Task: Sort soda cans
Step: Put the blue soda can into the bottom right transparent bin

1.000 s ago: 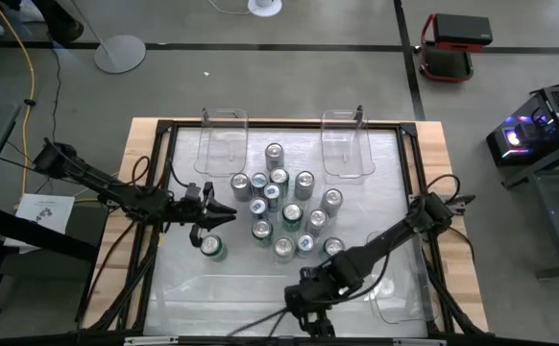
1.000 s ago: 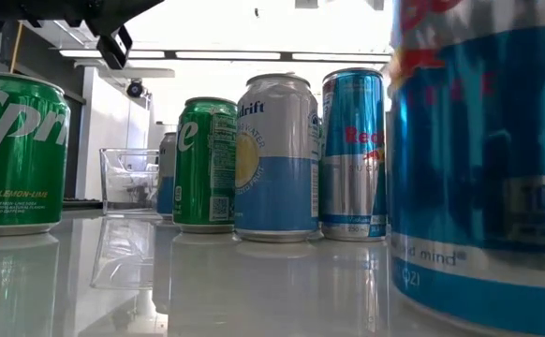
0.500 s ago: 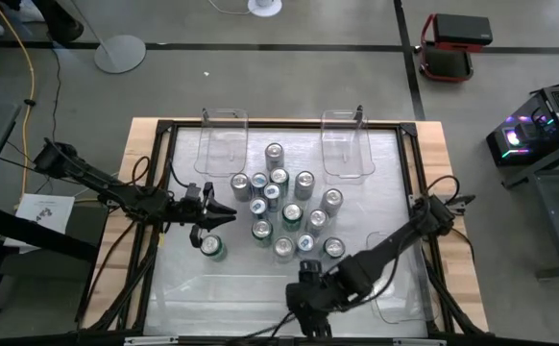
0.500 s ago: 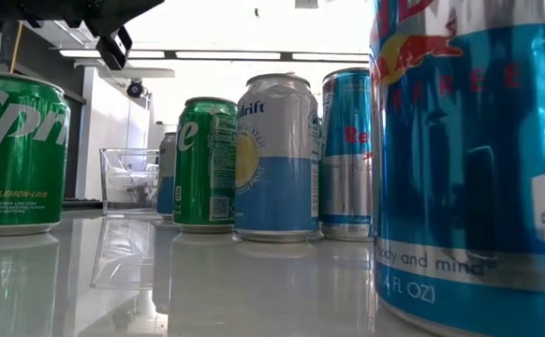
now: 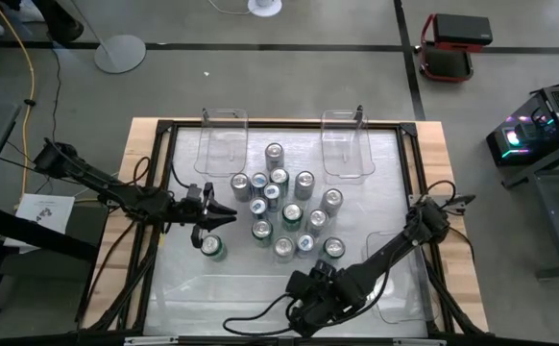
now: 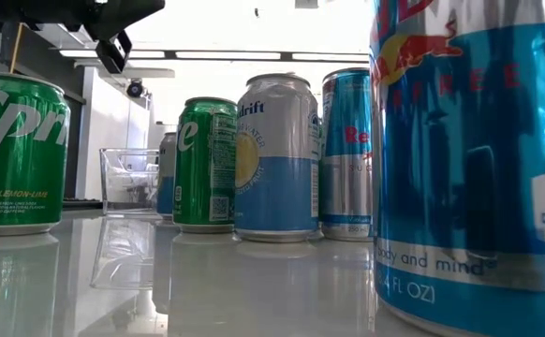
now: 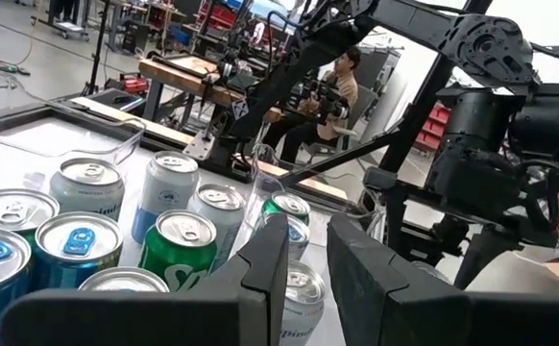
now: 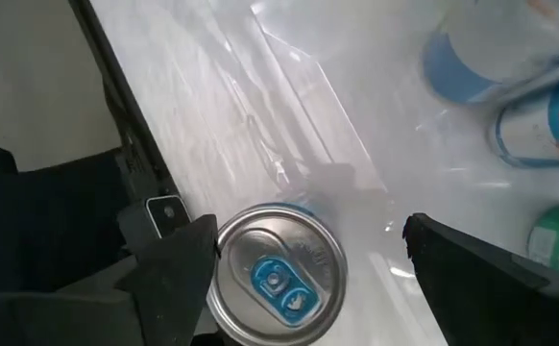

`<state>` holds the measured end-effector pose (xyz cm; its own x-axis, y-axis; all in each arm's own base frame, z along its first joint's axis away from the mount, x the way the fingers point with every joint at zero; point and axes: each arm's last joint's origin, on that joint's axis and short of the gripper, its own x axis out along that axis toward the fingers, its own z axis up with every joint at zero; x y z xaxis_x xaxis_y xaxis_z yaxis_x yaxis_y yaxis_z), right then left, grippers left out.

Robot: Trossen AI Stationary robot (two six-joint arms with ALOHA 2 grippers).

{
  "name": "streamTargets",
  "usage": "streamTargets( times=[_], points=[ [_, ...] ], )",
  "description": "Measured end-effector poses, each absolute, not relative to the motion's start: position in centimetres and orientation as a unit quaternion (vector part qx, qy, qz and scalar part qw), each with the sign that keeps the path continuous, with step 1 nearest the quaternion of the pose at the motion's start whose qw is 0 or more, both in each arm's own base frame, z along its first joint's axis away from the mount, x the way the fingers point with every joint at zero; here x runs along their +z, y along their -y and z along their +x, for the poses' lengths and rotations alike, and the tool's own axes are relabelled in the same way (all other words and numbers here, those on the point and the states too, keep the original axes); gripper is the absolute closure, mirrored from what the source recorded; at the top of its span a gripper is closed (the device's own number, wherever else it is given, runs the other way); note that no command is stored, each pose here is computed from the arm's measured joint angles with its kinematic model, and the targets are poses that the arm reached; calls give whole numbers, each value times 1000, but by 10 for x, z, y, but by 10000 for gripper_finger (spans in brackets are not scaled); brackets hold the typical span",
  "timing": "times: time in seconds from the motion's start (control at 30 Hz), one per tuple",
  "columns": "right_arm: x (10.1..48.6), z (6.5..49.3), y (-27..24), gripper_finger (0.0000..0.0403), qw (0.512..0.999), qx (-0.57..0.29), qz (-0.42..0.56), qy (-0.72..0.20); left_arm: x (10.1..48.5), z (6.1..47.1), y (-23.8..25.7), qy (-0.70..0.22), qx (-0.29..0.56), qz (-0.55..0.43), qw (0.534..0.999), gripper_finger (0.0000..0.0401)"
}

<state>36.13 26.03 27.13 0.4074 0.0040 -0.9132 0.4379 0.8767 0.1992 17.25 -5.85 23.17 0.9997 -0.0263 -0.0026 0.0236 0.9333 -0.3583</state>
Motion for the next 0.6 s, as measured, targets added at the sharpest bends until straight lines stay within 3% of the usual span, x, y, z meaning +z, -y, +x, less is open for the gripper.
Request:
streamTargets(
  times=[0.6],
  points=[
    [256,364,-264,77,791,-132,207,-560,230,172,58,-11,-8,-183,983,336]
  ],
)
